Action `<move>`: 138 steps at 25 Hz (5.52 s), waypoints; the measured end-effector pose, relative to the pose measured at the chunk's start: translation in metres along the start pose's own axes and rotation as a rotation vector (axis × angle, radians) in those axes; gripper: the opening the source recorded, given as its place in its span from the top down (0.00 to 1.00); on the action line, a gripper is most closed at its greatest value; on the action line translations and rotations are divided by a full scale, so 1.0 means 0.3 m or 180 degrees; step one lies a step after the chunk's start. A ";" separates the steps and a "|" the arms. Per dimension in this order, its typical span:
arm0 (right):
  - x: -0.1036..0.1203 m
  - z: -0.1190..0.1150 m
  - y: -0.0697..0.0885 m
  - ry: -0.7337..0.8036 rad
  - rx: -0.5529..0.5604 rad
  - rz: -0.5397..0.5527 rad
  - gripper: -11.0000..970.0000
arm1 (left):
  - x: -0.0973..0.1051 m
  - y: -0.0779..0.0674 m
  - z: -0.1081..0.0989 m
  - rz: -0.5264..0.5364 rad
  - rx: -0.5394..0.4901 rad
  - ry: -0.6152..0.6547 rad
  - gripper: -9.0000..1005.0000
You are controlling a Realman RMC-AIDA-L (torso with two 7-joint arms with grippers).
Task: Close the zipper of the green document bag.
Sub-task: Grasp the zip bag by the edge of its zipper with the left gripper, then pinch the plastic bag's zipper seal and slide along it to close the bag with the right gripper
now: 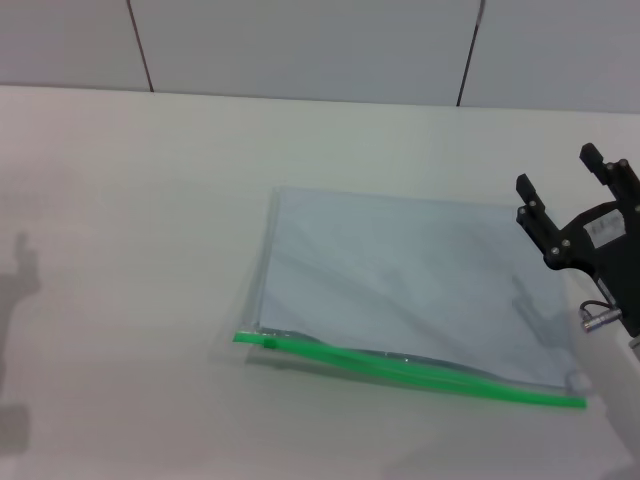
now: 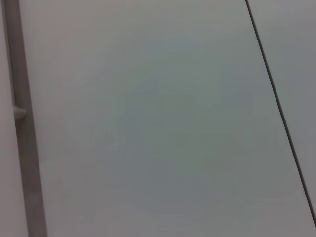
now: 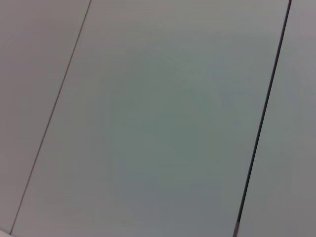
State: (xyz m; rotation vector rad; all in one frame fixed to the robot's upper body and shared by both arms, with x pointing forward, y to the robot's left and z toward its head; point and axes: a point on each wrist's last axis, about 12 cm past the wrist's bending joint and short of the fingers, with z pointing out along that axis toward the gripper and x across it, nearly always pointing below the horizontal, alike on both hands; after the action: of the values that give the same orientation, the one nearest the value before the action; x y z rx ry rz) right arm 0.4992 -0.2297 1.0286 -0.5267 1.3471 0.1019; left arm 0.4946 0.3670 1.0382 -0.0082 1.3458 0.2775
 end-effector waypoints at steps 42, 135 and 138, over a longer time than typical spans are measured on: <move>-0.002 0.010 -0.002 -0.0013 -0.0021 -0.0015 0.25 | 0.019 -0.283 -0.160 0.1368 0.2306 -0.0416 0.55; -0.041 0.065 0.110 -0.0232 -0.0825 -0.0170 0.25 | 0.073 -0.446 -0.113 0.3231 0.3428 -0.0988 0.94; -0.056 0.071 0.171 -0.0348 -0.1297 -0.0304 0.25 | 0.073 -0.445 -0.113 0.3259 0.3424 -0.1003 0.94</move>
State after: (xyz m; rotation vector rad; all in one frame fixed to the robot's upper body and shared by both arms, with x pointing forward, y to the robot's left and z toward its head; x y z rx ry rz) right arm 0.4957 -0.1719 1.0314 -0.9141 1.1953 0.3266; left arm 0.4933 0.2365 0.9889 1.5838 0.9406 0.3475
